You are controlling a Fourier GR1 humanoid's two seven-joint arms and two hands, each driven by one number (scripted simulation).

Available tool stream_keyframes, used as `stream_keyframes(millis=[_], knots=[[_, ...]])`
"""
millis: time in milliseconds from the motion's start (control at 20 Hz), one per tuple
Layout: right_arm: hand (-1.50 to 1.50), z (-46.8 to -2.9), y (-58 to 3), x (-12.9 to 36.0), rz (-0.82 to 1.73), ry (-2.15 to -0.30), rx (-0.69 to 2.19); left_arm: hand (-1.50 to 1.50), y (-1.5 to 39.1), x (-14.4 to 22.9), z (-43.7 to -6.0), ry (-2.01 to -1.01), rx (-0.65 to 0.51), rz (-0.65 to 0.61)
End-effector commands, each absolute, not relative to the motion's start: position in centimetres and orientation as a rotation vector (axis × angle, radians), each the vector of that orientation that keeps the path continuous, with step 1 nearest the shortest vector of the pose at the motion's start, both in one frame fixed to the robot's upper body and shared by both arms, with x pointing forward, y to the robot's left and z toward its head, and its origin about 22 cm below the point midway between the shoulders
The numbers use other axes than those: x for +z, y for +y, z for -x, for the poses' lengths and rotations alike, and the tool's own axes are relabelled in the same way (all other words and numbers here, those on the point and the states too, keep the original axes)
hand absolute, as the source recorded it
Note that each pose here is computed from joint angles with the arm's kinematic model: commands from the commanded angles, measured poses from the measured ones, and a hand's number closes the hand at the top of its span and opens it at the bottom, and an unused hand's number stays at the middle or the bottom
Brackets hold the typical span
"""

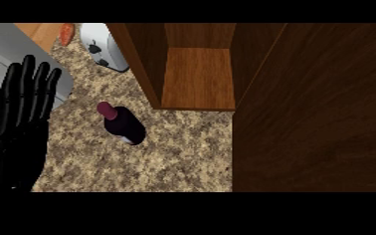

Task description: Pick up the wine, place it into the cabinet and close the cabinet

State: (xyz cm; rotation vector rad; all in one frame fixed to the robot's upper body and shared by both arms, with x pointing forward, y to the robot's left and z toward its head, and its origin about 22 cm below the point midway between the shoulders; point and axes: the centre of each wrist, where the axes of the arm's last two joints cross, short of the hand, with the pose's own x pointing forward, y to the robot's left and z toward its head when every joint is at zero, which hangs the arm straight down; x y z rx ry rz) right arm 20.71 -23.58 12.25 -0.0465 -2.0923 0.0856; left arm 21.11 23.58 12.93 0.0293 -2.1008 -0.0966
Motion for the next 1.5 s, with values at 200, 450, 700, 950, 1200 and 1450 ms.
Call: stream_keyframes(millis=[200,450,700,950,1200,1450], knots=[[-1.5,-19.4,-23.5,12.1,0.09,-2.121,0.096,-1.5,24.3,12.0,-23.5,-2.042,0.189,-0.636],[-1.5,-18.0,-21.8,12.3,-0.213,-1.936,0.192,-1.5,21.9,12.1,-26.1,-1.9,0.613,-0.45],[-1.5,-15.3,-23.8,14.5,-0.2,-1.918,0.213,-1.5,17.1,12.4,-27.8,-1.885,0.638,-0.417],[-1.5,-14.4,-22.9,15.1,-0.217,-1.923,0.18,-1.5,13.8,13.1,-30.1,-1.889,0.639,-0.422],[-1.5,-12.1,-22.6,16.3,-0.207,-1.927,0.194,-1.5,13.4,12.1,-28.7,-1.881,0.623,-0.431],[-1.5,-14.0,-23.7,16.3,-0.201,-1.913,0.206,-1.5,14.4,13.1,-30.0,-1.872,0.657,-0.455]])
